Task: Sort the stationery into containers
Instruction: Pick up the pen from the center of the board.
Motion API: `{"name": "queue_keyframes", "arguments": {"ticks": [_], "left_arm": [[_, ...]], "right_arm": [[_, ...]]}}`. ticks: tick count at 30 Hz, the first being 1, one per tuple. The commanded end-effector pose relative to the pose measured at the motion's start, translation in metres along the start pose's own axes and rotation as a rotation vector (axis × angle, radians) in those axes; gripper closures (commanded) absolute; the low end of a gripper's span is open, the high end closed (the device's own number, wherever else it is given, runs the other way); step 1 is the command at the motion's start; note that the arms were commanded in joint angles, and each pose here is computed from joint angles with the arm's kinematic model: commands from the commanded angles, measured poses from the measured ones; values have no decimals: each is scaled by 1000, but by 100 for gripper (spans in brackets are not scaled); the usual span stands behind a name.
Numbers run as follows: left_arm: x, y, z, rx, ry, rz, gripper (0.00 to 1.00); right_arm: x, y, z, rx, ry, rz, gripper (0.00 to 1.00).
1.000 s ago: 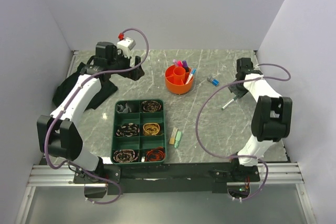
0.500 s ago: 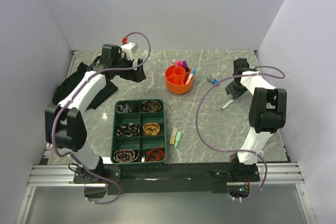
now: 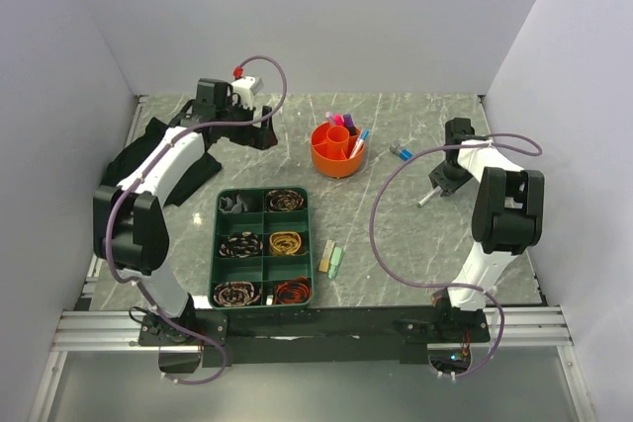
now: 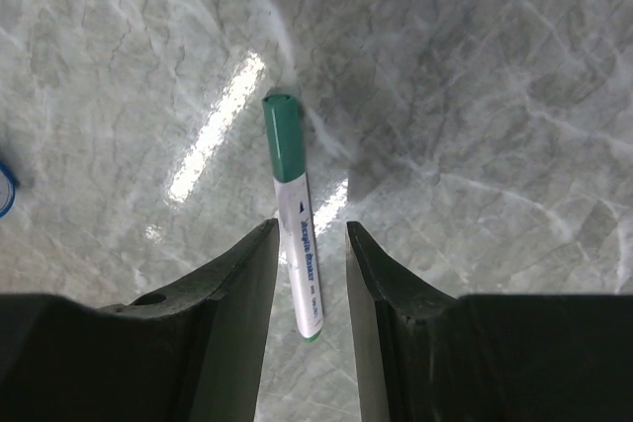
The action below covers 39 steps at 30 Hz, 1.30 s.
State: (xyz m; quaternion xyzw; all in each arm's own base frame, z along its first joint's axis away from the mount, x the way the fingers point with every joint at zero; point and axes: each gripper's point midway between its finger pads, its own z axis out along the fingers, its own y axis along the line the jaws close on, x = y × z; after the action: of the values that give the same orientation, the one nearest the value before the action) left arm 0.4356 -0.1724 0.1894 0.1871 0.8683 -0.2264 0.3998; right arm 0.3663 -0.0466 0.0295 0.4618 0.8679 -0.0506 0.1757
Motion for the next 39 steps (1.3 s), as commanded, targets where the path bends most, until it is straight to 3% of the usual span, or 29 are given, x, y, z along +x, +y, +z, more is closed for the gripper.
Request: {"name": "queue_keyframes", "arguments": {"ticks": [1, 7, 11, 15, 18, 19, 22, 24, 27, 31, 35, 36, 39], "left_arm": [[-20, -6, 2, 26, -44, -4, 0], [-19, -4, 4, 20, -37, -12, 1], [-19, -3, 5, 14, -33, -19, 1], [-19, -3, 6, 14, -33, -21, 1], [-20, -2, 6, 13, -33, -22, 1], [-21, -3, 6, 14, -34, -23, 1], [-20, -3, 7, 19, -31, -24, 1], [-22, -2, 6, 18, -38, -19, 1], [-28, -3, 4, 13, -58, -7, 1], [-35, -2, -1, -1, -90, 0, 1], [-35, -3, -8, -16, -99, 10, 0], [-34, -2, -9, -19, -98, 17, 1], [-35, 1, -15, -30, -103, 20, 1]], "right_arm": [[-19, -2, -4, -3, -60, 11, 59], [-32, 12, 10, -4, -64, -8, 64], [-35, 15, 20, 16, -60, -33, 73], [-29, 11, 26, 29, -41, -53, 73], [-20, 6, 28, 30, -19, -61, 68], [-17, 5, 28, 28, -12, -66, 72], [-12, 4, 28, 11, -1, -90, 100], [-17, 11, 20, -29, -7, -111, 100], [-37, 36, -13, -145, -54, -118, 100], [-53, 97, -94, -449, -133, -197, 100], [-49, 157, -160, -673, -349, -371, 100], [-31, 171, -172, -720, -396, -458, 100], [-20, 198, -200, -844, -555, -521, 100]]}}
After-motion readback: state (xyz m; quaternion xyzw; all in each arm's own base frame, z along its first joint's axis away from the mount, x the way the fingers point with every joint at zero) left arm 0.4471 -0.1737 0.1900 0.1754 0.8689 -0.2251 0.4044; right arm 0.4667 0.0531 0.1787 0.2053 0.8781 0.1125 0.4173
